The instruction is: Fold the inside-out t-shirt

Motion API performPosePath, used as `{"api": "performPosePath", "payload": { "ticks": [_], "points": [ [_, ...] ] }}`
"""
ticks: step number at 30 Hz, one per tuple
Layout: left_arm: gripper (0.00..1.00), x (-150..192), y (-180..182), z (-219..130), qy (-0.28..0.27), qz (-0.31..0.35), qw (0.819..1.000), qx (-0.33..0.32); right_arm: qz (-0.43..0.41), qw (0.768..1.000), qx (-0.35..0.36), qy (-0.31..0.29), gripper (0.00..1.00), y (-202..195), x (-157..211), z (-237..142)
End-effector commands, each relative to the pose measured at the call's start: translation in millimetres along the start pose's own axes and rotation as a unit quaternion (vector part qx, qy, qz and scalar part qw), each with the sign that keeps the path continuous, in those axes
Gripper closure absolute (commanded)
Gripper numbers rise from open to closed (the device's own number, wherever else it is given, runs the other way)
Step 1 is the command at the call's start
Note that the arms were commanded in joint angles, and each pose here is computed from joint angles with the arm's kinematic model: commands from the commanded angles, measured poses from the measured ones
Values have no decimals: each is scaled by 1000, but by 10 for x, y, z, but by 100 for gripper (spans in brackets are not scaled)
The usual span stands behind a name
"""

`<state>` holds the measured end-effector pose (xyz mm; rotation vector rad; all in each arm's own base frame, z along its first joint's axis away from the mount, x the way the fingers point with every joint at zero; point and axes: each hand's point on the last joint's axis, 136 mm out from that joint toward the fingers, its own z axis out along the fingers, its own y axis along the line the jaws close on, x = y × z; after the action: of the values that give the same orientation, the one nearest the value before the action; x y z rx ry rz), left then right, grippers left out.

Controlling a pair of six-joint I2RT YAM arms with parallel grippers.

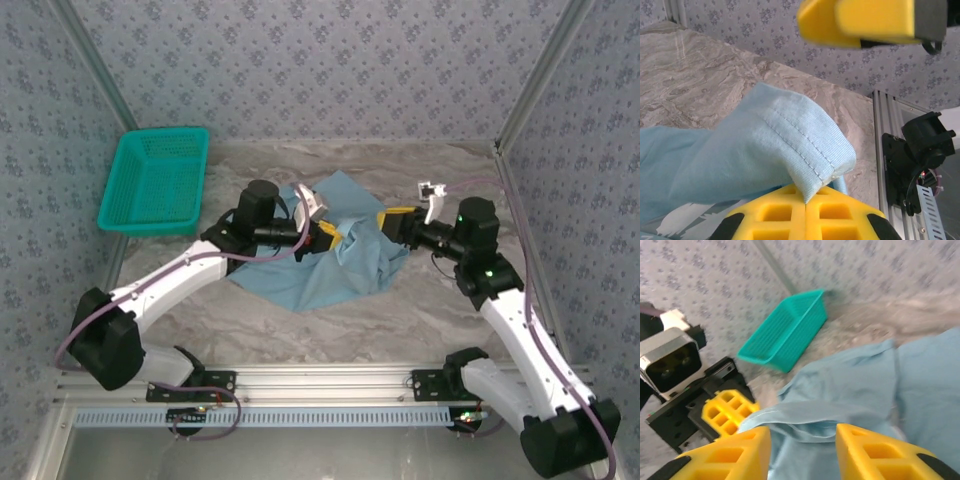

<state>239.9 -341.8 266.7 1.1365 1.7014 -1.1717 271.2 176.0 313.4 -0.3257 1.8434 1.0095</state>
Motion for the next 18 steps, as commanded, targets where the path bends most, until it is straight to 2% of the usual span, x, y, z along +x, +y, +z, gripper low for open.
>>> {"api": "performPosePath", "payload": {
  "ticks": [1,4,8,18],
  "points": [
    [100,-213,-208,-130,-49,67,996,43,-15,999,44,28,54,-253,245,31],
    [100,-195,-213,-133,-40,71,996,47,-16,999,-16,48,49,-138,387,180],
    [100,-196,-239,-127,-36,69,995,56,-19,997,-36,60,44,-110,472,291],
    [100,-188,-211,-94,-32,60,996,58,123,985,-117,10,43,-251,202,319]
  ]
}}
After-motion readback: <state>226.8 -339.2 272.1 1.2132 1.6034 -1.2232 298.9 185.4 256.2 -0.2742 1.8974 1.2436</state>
